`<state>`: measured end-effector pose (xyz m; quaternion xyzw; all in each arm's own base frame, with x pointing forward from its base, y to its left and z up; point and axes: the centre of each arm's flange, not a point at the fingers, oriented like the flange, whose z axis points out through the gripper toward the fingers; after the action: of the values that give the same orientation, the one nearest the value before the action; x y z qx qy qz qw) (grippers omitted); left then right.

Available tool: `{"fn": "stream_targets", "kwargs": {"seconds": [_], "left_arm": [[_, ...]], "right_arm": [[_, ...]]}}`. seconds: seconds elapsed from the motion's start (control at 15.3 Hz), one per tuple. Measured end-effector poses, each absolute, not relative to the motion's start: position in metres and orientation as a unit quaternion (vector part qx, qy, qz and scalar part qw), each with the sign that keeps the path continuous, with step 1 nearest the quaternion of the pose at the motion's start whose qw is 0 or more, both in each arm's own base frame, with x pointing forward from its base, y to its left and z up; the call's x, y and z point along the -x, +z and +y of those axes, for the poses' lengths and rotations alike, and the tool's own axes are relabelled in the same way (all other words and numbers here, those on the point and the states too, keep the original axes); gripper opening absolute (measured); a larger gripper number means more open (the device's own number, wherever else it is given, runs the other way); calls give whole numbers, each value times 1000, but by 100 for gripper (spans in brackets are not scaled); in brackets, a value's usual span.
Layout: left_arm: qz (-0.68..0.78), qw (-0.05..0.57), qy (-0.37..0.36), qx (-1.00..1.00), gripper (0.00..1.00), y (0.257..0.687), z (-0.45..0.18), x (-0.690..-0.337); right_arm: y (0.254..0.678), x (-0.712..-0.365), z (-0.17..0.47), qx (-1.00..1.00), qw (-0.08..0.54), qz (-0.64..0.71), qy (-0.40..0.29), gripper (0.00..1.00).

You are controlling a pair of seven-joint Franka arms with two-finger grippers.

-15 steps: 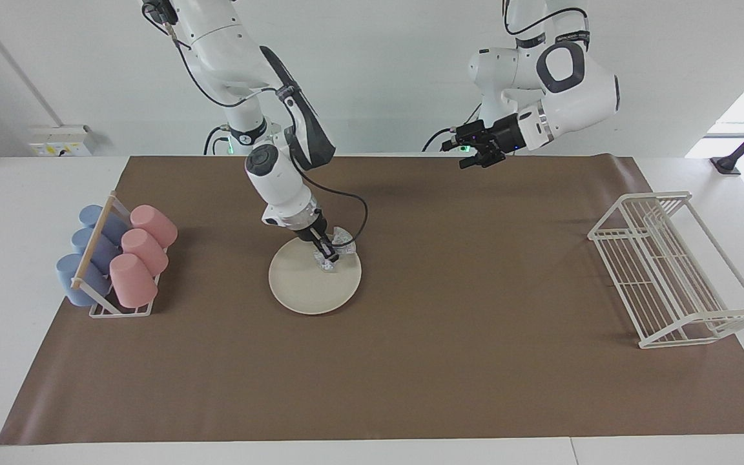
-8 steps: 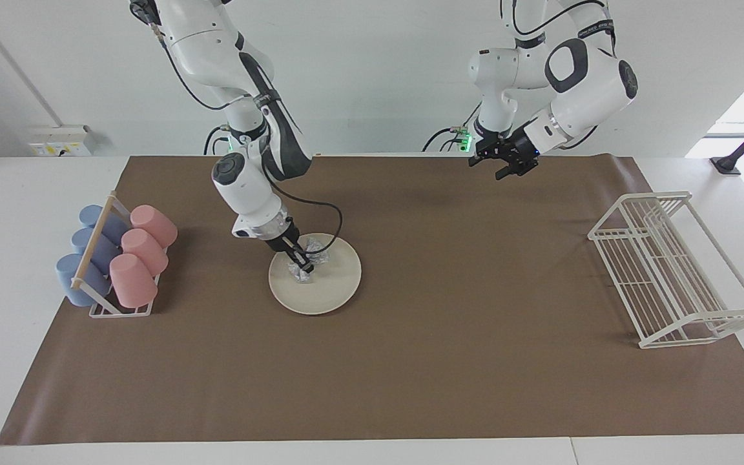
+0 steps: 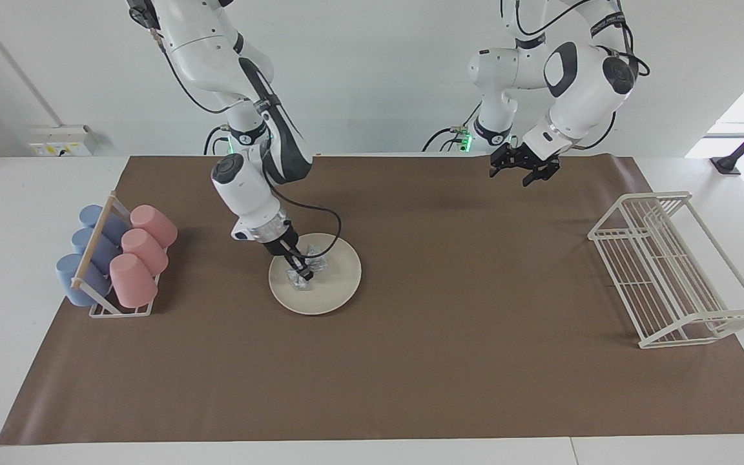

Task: Wipe plate with sponge
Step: 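Rub the sponge around the plate surface with the right gripper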

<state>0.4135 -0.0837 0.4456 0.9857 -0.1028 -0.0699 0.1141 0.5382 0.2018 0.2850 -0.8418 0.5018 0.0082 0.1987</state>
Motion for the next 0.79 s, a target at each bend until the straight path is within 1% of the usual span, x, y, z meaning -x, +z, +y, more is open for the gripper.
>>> {"fn": "stream_targets", "kwargs": {"seconds": [0.13,0.26,0.79], "left_arm": [[-105,109,-69,-986,100,446,-83,-414],[-98,107,-68,-987,100,447,-83,-415],[-68,103,-69,-990,100,449,-83,-416]], "right_arm": [[283,-527,231,836,204,510,15,11],[283,-527,233,836,205,508,15,11],[283,-548,178,860,205,467,-16,11]]}}
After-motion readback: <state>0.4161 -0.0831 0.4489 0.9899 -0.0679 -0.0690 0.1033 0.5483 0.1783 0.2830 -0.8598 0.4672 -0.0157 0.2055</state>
